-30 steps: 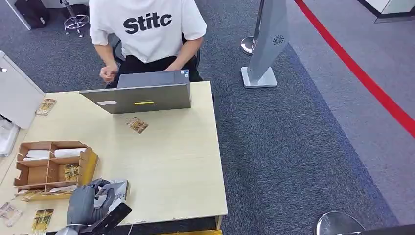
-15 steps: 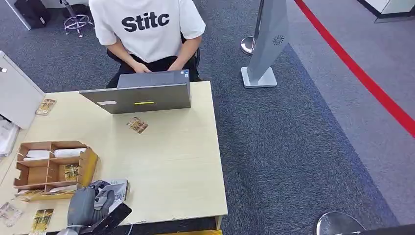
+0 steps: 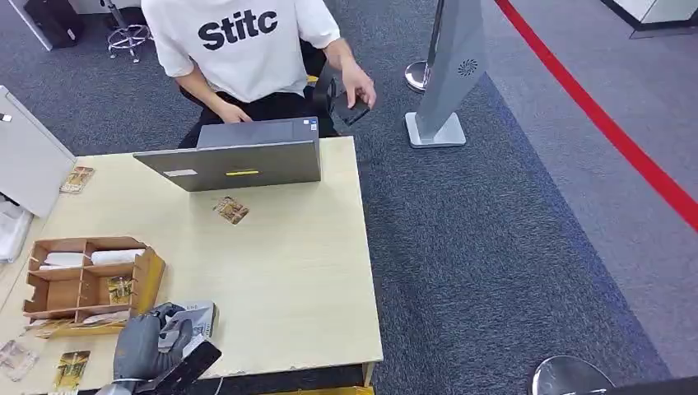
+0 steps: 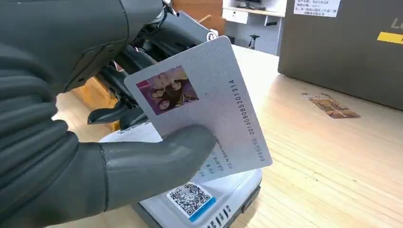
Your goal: Pass the card to the sensor for recognition and then transmit it.
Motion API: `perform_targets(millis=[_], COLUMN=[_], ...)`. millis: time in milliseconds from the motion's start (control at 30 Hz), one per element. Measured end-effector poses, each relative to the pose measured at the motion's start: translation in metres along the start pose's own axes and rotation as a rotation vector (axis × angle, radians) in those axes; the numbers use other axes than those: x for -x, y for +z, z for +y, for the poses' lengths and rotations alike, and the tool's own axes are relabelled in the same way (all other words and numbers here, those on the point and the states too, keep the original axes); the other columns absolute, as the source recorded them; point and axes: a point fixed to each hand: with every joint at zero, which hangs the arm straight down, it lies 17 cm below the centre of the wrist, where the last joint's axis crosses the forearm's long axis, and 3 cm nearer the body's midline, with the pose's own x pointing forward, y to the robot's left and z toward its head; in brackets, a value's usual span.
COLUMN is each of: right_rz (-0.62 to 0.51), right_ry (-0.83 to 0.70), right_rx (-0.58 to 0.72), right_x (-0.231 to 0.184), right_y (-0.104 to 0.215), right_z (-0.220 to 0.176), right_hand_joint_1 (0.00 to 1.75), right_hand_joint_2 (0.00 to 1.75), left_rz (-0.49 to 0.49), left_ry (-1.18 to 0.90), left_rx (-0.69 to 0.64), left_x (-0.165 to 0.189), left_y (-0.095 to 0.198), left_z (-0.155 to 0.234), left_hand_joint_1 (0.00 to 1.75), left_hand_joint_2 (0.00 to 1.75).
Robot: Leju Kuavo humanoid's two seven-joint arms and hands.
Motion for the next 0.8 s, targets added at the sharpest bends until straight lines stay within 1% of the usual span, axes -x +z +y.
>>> perform_targets(millis=[67, 167, 300, 367, 433, 600, 800], right_rz=[-0.001, -0.004, -0.01, -0.012, -0.012, -0.012, -0.013], right_ry=[0.011, 0.033, 0.064, 0.07, 0.072, 0.08, 0.108], right_rx=[-0.001, -0.004, -0.01, -0.01, -0.01, -0.01, -0.016], right_x=[0.0, 0.002, 0.002, 0.002, 0.002, 0.002, 0.003], right_y=[0.0, 0.0, 0.001, 0.001, 0.001, 0.001, 0.001], right_z=[-0.001, -0.002, -0.004, -0.005, -0.005, -0.005, -0.007], right_hand_joint_1=[0.0, 0.0, 0.0, 0.0, 0.0, 0.0, 0.0], right_hand_joint_2=[1.75, 1.75, 1.75, 1.75, 1.75, 1.75, 1.75], left_rz=[-0.021, -0.072, -0.164, -0.192, -0.207, -0.219, -0.261], left_ry=[-0.021, -0.057, -0.092, -0.102, -0.108, -0.118, -0.133], left_rx=[-0.019, -0.068, -0.156, -0.192, -0.21, -0.23, -0.312], left_x=[-0.003, -0.013, -0.038, -0.047, -0.051, -0.055, -0.071], left_y=[-0.005, -0.02, -0.055, -0.068, -0.074, -0.078, -0.108], left_z=[0.006, 0.024, 0.063, 0.08, 0.088, 0.096, 0.136], left_hand_joint_1=[1.75, 1.75, 1.75, 1.75, 1.75, 1.75, 1.75], left_hand_joint_2=[1.75, 1.75, 1.75, 1.75, 1.75, 1.75, 1.75])
